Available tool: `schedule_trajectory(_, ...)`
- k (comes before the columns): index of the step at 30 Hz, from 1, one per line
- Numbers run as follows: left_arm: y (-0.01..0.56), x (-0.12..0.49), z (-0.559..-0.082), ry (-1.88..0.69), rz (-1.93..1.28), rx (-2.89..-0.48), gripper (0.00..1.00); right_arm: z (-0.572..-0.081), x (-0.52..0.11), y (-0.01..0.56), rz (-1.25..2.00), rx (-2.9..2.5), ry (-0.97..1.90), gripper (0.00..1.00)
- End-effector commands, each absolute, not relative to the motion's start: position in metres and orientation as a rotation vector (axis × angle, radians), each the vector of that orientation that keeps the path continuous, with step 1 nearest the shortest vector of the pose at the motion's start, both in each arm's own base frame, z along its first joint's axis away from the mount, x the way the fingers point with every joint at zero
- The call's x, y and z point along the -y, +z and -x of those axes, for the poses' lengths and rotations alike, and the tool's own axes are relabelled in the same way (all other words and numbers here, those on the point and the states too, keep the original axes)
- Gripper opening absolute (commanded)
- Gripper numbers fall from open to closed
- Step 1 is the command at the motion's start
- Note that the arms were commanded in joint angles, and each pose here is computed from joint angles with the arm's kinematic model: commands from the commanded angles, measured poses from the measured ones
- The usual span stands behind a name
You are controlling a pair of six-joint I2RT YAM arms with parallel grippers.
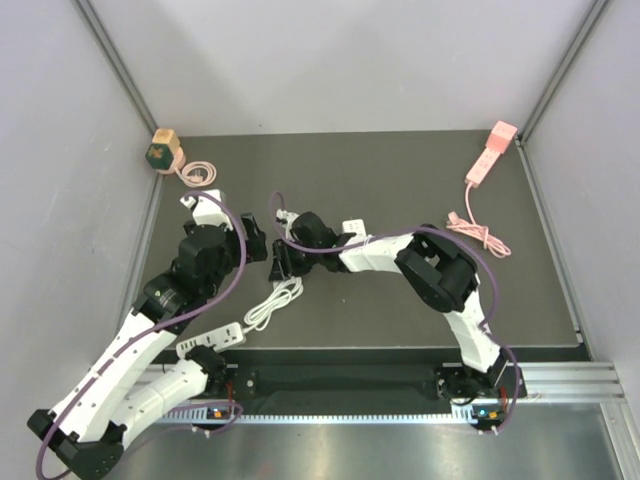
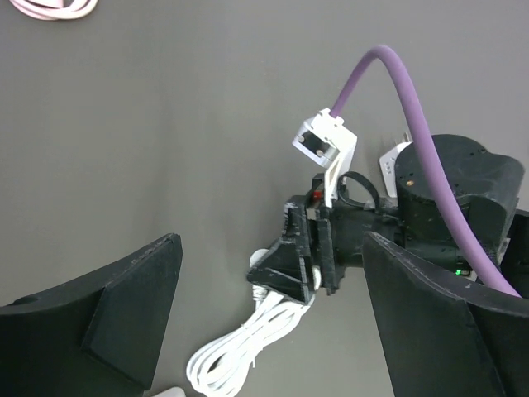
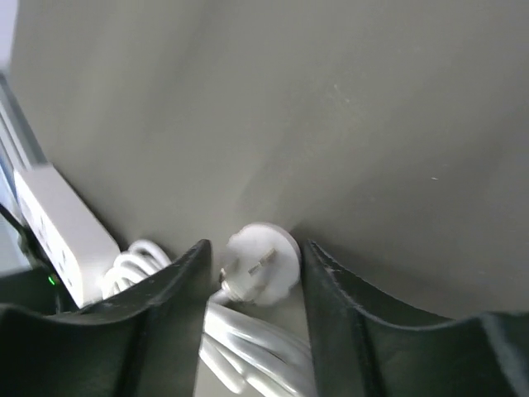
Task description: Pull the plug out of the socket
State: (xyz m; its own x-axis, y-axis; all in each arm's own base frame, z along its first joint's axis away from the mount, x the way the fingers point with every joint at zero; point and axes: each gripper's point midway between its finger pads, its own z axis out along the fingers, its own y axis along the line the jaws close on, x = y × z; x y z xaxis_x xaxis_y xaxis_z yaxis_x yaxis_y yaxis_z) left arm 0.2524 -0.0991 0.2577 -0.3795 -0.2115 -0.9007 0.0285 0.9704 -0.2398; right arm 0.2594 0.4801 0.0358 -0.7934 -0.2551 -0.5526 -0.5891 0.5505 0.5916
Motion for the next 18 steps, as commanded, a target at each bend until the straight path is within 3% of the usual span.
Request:
schedule_trajectory(1, 0.271, 0.099, -0.245, -0.294, 0.112, -1.925, 0.94, -0.266, -0.493, 0.045, 0.509, -2.385, 1.105, 0.50)
schedule_trajectory(9, 0.273, 0.099, -0.233, -0.332, 0.105, -1.942, 0.93, -0.282, -0.477, 0.097, 0.625, -2.239, 0.949, 0.81)
schedule_trajectory(13, 0.289, 0.105, -0.227, -0.414, 0.126, -1.922, 0.93, -0.270, -0.463, 0.126, 0.720, -2.188, 0.931, 0.85)
schedule_trajectory(18, 0.311, 0.105, -0.216, -0.467, 0.133, -1.912, 0.92, -0.223, -0.452, 0.121, 0.764, -2.191, 0.944, 0.83)
